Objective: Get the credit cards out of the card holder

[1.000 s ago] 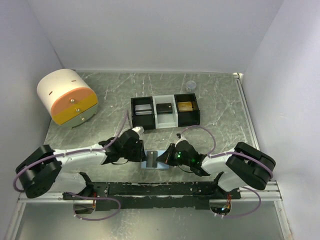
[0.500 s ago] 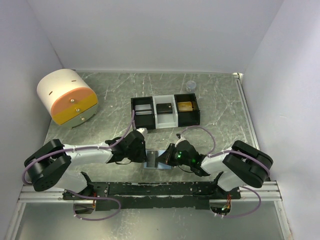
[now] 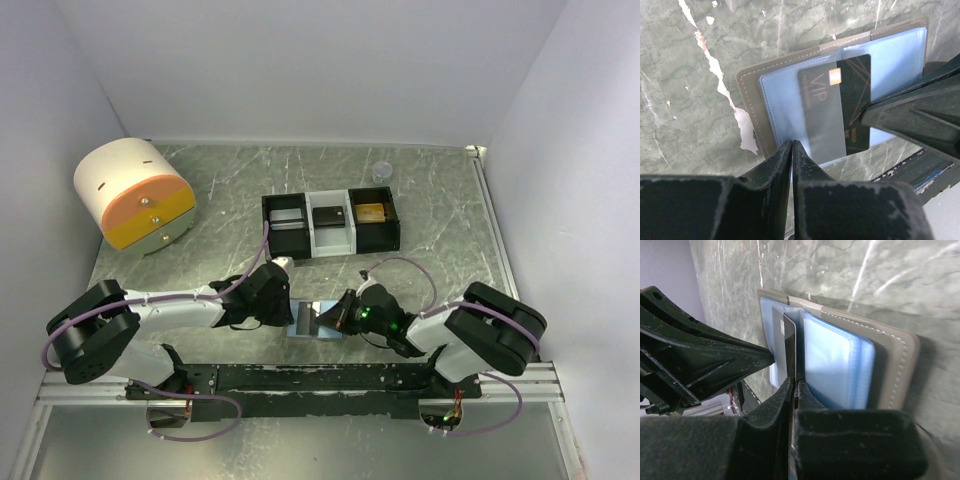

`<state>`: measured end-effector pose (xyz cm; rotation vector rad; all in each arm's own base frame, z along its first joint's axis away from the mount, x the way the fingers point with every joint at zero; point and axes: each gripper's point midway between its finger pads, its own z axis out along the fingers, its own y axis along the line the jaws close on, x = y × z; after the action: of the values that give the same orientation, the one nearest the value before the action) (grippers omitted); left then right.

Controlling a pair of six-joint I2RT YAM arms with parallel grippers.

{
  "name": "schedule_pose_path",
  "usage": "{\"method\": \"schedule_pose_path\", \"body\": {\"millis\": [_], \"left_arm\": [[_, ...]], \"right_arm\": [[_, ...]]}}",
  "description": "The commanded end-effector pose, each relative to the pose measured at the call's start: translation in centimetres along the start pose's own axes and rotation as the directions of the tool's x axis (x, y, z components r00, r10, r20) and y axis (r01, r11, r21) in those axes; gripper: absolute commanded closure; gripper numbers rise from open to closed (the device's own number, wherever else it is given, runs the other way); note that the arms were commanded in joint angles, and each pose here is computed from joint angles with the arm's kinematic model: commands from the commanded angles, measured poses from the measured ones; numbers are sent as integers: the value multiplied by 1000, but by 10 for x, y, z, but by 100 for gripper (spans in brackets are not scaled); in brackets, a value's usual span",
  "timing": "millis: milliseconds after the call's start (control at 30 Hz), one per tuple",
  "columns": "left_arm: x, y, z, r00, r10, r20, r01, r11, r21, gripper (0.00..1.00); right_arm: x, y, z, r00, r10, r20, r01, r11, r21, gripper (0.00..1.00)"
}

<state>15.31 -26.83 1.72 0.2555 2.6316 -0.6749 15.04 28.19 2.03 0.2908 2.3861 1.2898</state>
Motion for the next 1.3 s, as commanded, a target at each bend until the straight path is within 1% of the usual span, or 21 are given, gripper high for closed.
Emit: {"method": "schedule_pose_path", "body": {"millis": [0, 100, 200, 300, 433, 500, 567, 733, 833, 967, 1100, 1267], "left_arm": [[27, 31, -2, 997, 10, -72, -18, 993, -113, 83], [25, 29, -2, 998, 9, -68, -17, 994, -108, 83], [20, 22, -4, 998, 15, -57, -20, 996, -82, 81], [8, 2, -7, 999, 27, -27, -27, 1000, -10, 77], [-16, -32, -16, 998, 37, 42, -41, 992, 117, 66], [-24, -46, -20, 997, 40, 68, -51, 983, 175, 63], [-26, -53, -19, 996, 43, 72, -57, 978, 202, 62], [-10, -37, -1, 999, 49, 6, -50, 989, 140, 67], [0, -33, 6, 999, 44, -28, -40, 989, 145, 69], [7, -32, 8, 999, 21, -33, -15, 986, 169, 70], [14, -21, 10, 999, 11, -53, -4, 992, 123, 74], [23, -10, 14, 996, 14, -85, -8, 997, 79, 77]], "right_arm": [[-11, -13, -9, 999, 4, 47, -6, 999, 33, 100], [-13, -18, -12, 999, -24, 44, 20, 997, 79, 100], [-17, -13, -14, 998, -42, 57, 38, 996, 76, 100], [-18, -11, -14, 997, -53, 50, 49, 996, 80, 100], [-16, -11, -14, 998, -42, 46, 39, 997, 72, 100], [-16, -10, -14, 998, -38, 47, 35, 997, 64, 100], [-16, -10, -14, 998, -36, 47, 33, 997, 63, 100], [-16, -12, -15, 998, -35, 50, 32, 997, 70, 100], [-17, -10, -15, 998, -34, 54, 30, 997, 65, 100], [-16, -8, -15, 998, -36, 48, 34, 998, 54, 99], [-16, 3, -17, 998, -44, 52, 45, 999, -11, 95], [-15, 12, -12, 998, -54, 36, 55, 998, -43, 88]]}}
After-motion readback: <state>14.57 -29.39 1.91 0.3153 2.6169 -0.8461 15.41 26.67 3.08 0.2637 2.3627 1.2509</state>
